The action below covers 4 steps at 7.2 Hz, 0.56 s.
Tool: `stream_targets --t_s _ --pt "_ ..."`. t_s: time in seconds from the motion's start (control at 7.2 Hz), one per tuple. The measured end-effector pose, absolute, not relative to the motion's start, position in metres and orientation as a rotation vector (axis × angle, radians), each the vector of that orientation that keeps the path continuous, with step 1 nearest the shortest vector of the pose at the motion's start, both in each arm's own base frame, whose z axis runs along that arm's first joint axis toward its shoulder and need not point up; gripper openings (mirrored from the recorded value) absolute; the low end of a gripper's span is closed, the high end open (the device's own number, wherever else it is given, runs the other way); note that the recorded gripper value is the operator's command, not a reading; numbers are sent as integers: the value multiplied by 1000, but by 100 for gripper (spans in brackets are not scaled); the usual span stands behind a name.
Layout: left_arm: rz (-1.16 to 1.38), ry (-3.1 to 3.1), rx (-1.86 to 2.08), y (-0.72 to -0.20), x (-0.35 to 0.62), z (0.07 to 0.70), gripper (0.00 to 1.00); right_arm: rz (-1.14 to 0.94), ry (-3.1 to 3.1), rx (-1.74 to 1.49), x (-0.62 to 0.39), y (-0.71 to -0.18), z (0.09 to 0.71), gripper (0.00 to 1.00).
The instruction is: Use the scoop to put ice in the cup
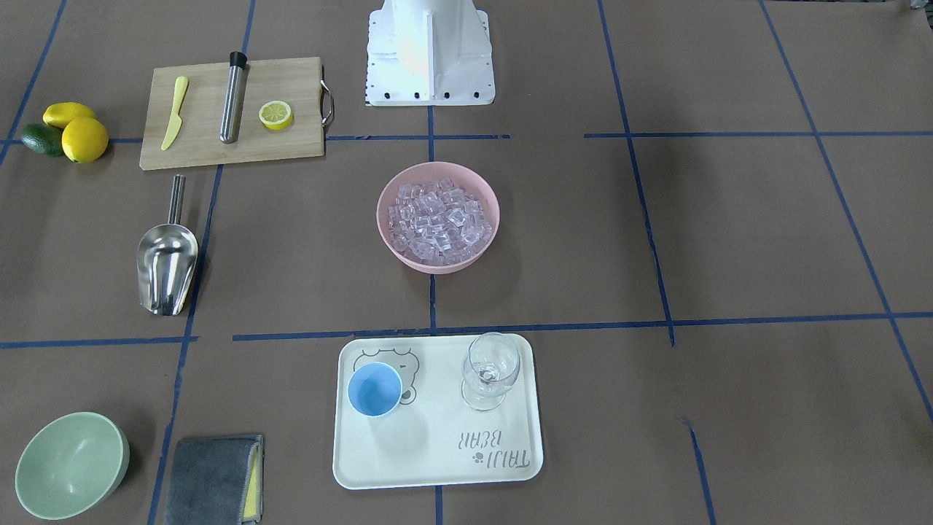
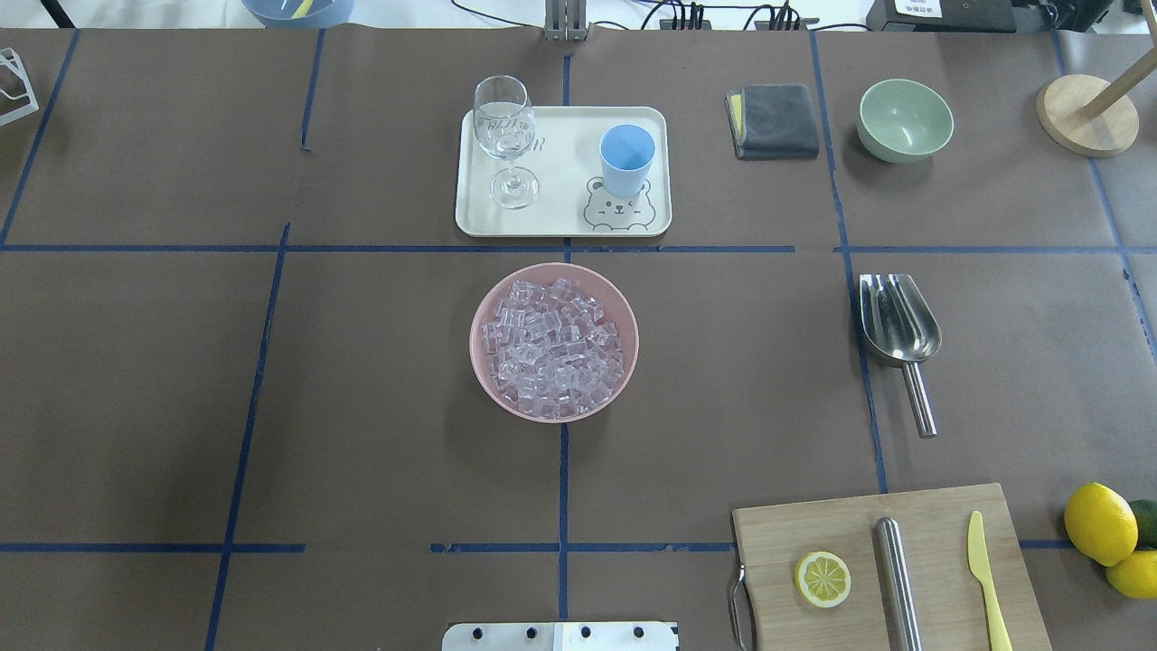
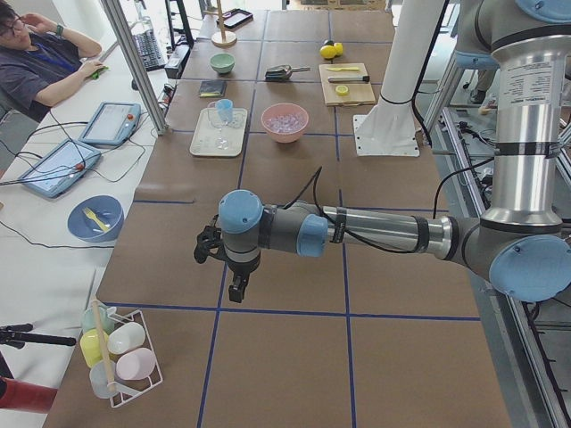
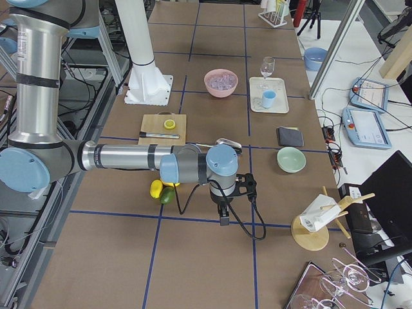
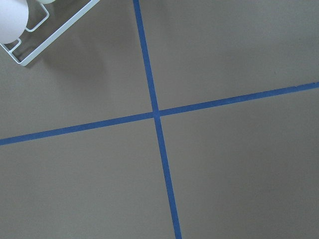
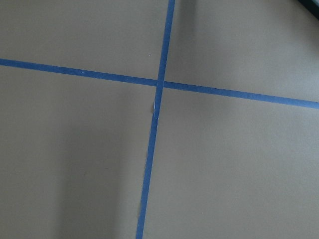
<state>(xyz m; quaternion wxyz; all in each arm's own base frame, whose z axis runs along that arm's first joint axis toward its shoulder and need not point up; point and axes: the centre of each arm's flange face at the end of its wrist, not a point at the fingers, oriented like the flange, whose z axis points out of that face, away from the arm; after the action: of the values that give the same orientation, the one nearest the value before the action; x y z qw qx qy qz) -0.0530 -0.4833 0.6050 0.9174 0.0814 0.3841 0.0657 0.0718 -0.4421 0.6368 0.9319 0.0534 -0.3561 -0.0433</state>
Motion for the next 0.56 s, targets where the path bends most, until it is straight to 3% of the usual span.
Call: stream_targets --t_s 0.56 --pt "142 791 174 -485 -51 602 100 -97 -731 124 71 -444 629 100"
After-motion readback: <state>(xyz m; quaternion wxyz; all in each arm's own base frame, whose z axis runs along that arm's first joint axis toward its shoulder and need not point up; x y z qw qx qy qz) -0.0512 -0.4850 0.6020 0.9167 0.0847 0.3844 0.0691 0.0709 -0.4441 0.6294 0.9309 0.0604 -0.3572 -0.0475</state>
